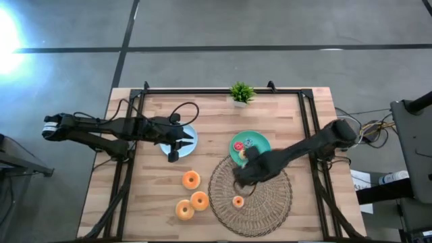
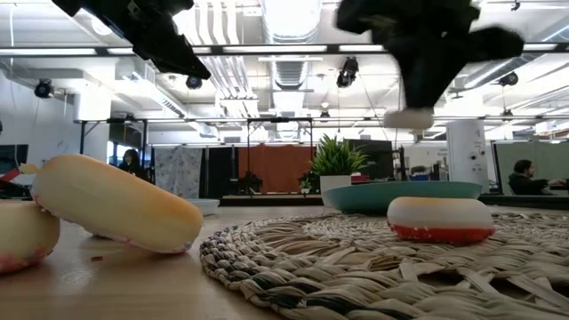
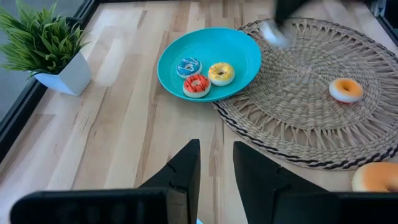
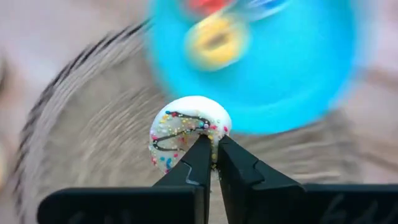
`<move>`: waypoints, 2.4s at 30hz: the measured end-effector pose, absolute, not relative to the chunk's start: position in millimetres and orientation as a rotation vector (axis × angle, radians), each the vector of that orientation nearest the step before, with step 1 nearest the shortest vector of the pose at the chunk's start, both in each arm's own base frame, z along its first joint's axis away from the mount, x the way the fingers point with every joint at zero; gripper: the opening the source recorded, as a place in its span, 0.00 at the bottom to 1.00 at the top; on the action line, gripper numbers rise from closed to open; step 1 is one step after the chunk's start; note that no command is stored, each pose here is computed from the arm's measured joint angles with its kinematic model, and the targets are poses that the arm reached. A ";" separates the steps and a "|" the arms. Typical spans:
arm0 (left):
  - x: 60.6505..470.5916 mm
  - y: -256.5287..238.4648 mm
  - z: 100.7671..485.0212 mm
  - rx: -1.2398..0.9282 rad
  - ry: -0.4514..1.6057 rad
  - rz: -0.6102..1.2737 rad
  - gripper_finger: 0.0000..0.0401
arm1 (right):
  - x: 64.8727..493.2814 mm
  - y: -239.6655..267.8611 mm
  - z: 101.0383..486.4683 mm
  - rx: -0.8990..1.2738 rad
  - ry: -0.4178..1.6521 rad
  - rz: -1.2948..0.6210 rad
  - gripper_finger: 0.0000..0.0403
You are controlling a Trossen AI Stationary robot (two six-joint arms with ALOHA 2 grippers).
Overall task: Pick & Place donuts
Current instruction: Put the small white donut on the green plate, then put the small red donut on the green plate
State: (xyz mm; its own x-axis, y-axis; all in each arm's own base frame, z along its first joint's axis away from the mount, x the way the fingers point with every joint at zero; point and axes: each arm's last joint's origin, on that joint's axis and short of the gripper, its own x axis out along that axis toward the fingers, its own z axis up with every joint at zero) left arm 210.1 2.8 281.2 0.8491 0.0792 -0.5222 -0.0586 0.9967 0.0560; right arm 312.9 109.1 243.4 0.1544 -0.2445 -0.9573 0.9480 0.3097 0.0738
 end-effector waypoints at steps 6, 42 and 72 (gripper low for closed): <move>213.7 3.9 287.5 0.025 0.476 0.098 0.18 | 280.7 53.6 264.5 0.850 1.066 -1.156 0.03; 216.1 16.2 293.1 -0.055 0.393 0.319 0.18 | 274.7 -42.8 178.7 0.786 1.224 -0.980 0.28; 210.0 3.8 279.7 -0.104 0.545 0.227 0.18 | 344.7 207.6 218.3 0.107 1.164 -0.028 0.44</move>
State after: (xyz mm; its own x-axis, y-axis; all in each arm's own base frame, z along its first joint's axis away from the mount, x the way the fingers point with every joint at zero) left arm 210.0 3.8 279.7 0.8310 0.1858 -0.5244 -0.2410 0.9698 -0.0382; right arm 344.7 207.6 218.3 0.3957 0.0330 -0.9178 0.0777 0.9946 0.0693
